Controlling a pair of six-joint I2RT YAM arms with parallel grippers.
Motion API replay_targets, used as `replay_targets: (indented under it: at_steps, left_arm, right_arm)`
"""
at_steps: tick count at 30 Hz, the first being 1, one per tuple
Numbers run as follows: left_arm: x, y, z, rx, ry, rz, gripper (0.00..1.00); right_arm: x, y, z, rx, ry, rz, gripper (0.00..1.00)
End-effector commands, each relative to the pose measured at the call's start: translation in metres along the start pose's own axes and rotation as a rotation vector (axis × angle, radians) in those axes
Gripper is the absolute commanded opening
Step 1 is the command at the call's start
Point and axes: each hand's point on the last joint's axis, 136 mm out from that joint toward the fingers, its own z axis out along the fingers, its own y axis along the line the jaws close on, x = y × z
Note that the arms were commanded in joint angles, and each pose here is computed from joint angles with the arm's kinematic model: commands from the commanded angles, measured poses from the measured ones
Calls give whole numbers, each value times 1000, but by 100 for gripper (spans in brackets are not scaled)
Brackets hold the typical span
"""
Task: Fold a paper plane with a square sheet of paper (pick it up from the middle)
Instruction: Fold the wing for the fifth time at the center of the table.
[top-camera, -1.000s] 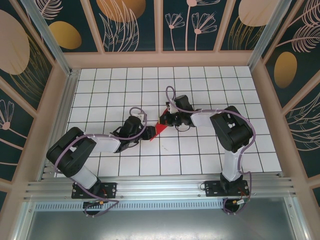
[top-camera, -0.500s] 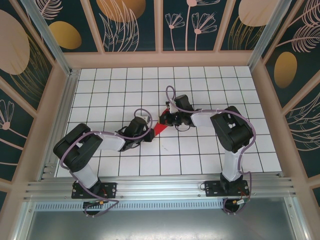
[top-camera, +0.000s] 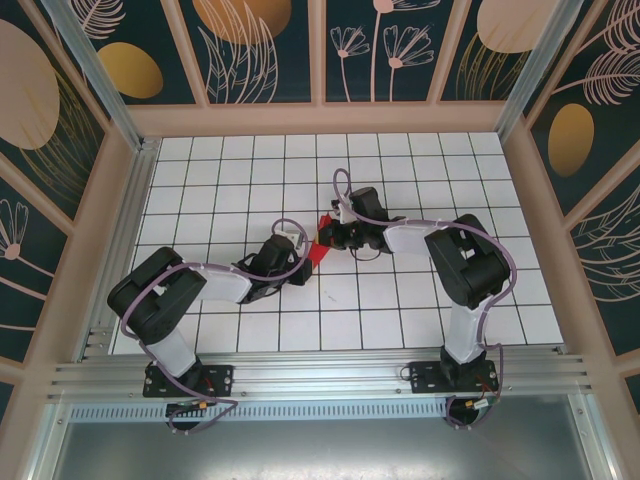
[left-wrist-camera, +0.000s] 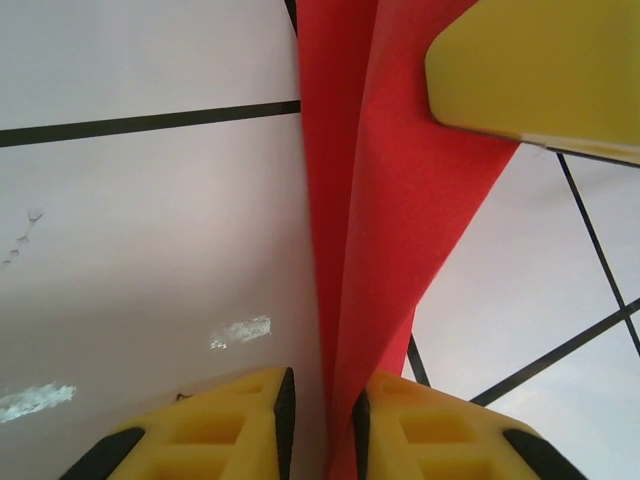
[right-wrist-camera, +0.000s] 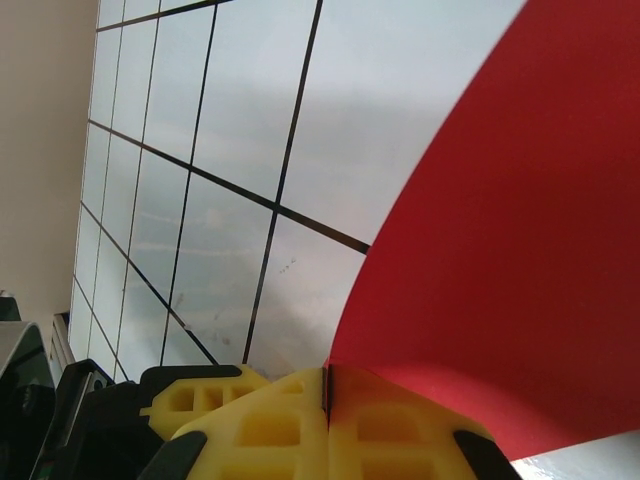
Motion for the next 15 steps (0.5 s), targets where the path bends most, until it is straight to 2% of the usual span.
replay_targets:
  at_steps: [1, 8, 15]
  left_arm:
    - [12, 2, -2, 14, 24, 54, 24]
    - [14, 2, -5, 25, 17, 67, 9]
    - [13, 9, -6, -25, 22, 123, 7]
  right_arm:
    - [-9, 16, -9, -45, -35, -22, 4]
    - [-17, 6, -15, -34, -54, -3, 5]
    - [-9, -6, -12, 5, -32, -25, 4]
